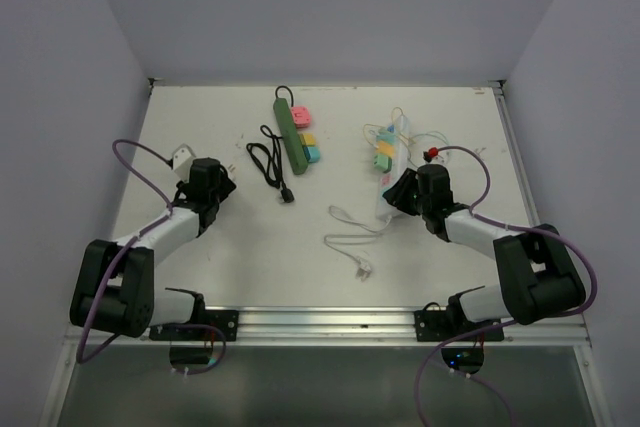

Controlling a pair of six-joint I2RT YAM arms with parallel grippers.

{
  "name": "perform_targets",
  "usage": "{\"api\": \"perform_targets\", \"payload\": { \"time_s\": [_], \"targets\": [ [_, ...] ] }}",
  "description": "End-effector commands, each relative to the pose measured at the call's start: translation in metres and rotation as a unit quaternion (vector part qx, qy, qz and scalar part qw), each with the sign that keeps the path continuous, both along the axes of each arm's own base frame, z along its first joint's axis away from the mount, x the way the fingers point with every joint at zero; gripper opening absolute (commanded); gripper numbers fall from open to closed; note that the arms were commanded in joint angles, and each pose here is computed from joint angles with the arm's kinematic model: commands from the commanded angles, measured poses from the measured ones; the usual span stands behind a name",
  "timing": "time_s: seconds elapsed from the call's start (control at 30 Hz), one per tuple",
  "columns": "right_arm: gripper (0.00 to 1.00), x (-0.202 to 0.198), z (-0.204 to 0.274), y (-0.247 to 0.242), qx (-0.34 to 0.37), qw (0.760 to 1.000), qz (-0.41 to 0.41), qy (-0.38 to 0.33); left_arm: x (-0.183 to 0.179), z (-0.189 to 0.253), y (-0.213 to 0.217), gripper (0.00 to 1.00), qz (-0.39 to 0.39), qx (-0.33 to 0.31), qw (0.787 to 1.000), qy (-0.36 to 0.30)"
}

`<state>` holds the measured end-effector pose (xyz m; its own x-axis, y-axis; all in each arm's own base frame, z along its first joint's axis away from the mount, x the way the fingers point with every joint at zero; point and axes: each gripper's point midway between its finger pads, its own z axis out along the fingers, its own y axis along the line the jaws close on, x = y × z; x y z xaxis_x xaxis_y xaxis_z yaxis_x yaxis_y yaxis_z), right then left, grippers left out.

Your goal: Pull the plug off the socket

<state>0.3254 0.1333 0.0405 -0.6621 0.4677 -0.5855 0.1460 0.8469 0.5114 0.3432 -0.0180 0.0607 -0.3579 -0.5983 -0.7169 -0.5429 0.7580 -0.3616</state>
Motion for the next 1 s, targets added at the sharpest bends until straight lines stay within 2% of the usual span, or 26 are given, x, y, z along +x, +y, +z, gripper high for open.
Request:
{"api": "perform_targets", "payload": {
  "time_s": [0.0,0.27,0.33,0.37,0.4,0.57,0.7,0.77,0.97],
  "targets": [
    [0.00,-0.051,-0.054,-0.016,-0.053,0.992,0.021,0.110,0.005,0.005,0.003,0.09,0.007,-0.001,1.000,-0.017],
    [0.00,-0.050,-0.053,-0.015,-0.053,0.992,0.029,0.107,-0.034,-0.013,-0.002,0.26,-0.002,-0.029,1.000,0.003],
    [0.00,-0.049,-0.052,-0.014,-0.052,0.993,0.030,0.106,-0.043,-0.019,-0.001,0.36,-0.002,-0.031,0.999,0.011],
    [0.00,-0.050,-0.052,-0.014,-0.051,0.993,0.030,0.107,-0.045,-0.019,-0.002,0.60,-0.003,-0.034,0.999,0.009],
    [0.00,-0.050,-0.052,-0.014,-0.051,0.992,0.031,0.107,-0.047,-0.019,-0.002,0.71,-0.005,-0.034,0.999,0.009],
    [0.00,-0.051,-0.052,-0.013,-0.048,0.992,0.034,0.108,-0.052,-0.022,-0.006,0.74,-0.016,-0.043,0.999,0.013],
    [0.00,-0.053,-0.048,-0.010,-0.046,0.992,0.044,0.105,-0.055,-0.020,-0.012,0.94,-0.025,-0.054,0.998,0.013],
    [0.00,-0.053,-0.045,-0.008,-0.042,0.993,0.052,0.101,-0.057,-0.015,-0.015,0.99,-0.034,-0.058,0.998,0.017],
    [0.00,-0.055,-0.044,0.002,-0.031,0.991,0.081,0.103,-0.041,0.023,-0.037,1.00,-0.090,-0.080,0.993,-0.002]
  ]
}}
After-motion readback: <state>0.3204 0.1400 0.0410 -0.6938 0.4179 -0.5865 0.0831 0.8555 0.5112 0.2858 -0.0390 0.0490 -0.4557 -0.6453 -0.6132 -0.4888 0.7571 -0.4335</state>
